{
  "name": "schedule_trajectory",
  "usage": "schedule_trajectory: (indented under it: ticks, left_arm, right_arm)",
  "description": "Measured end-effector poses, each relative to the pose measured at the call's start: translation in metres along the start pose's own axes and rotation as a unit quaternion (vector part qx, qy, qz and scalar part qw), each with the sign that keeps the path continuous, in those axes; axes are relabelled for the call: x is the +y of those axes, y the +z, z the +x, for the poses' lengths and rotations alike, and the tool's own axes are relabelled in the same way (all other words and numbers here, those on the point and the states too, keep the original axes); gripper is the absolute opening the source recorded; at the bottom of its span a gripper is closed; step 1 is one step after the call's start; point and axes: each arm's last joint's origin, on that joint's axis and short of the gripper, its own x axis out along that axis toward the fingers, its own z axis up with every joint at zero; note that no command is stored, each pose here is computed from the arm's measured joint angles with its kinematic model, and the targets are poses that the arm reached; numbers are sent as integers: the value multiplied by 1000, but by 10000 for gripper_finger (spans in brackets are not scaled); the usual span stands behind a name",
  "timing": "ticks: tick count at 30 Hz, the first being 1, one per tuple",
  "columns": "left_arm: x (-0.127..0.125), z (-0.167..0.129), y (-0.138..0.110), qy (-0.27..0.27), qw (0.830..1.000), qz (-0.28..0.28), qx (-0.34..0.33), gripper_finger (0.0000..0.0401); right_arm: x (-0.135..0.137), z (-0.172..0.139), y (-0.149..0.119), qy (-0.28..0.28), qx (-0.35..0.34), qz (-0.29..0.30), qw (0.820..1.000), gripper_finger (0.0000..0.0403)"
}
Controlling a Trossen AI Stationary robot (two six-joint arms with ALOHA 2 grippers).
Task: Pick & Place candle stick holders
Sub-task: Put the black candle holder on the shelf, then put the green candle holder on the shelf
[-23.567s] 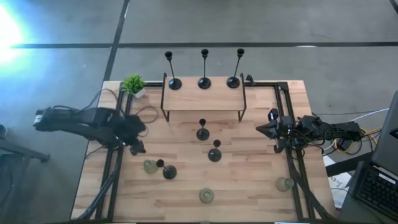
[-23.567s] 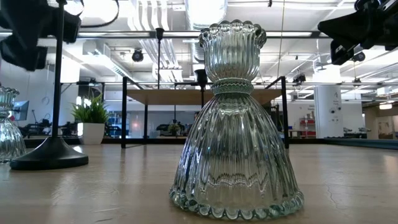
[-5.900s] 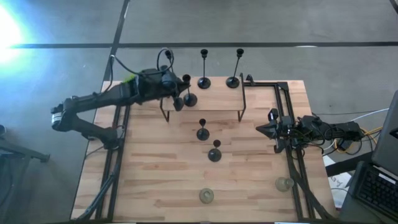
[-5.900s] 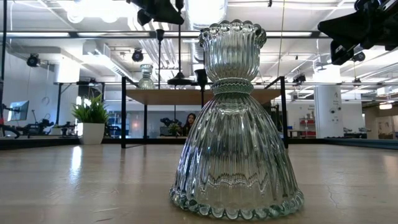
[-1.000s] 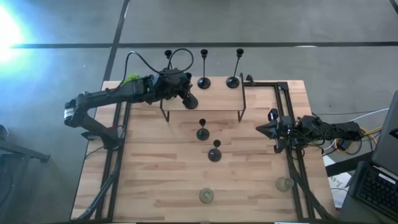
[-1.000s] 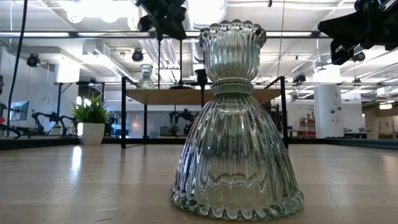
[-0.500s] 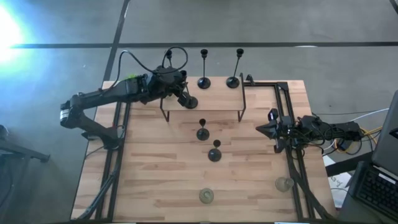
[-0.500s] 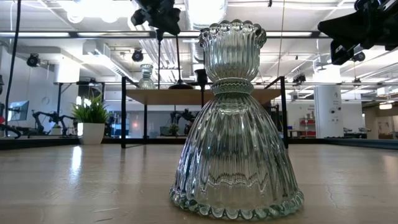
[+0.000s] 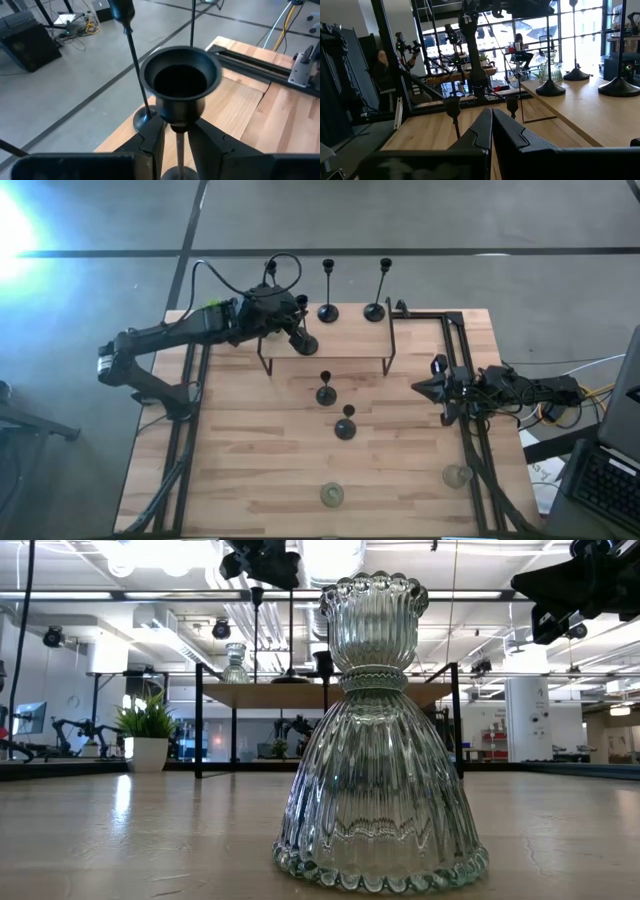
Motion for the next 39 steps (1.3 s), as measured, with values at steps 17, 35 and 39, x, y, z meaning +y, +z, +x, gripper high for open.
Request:
schedule_trajectory:
  ticks: [17,35,39]
  left_arm:
    - [0,4,-2,3,1000,12,11,169]
    - [9,-18,-3,-5,999,23,27,169]
    - [8,-21,-3,-45,998,22,33,169]
  right_arm:
    - [0,0,0,0,0,0,1000,8]
    - [0,0,0,0,0,0,1000,8]
    - [0,0,0,0,0,0,1000,8]
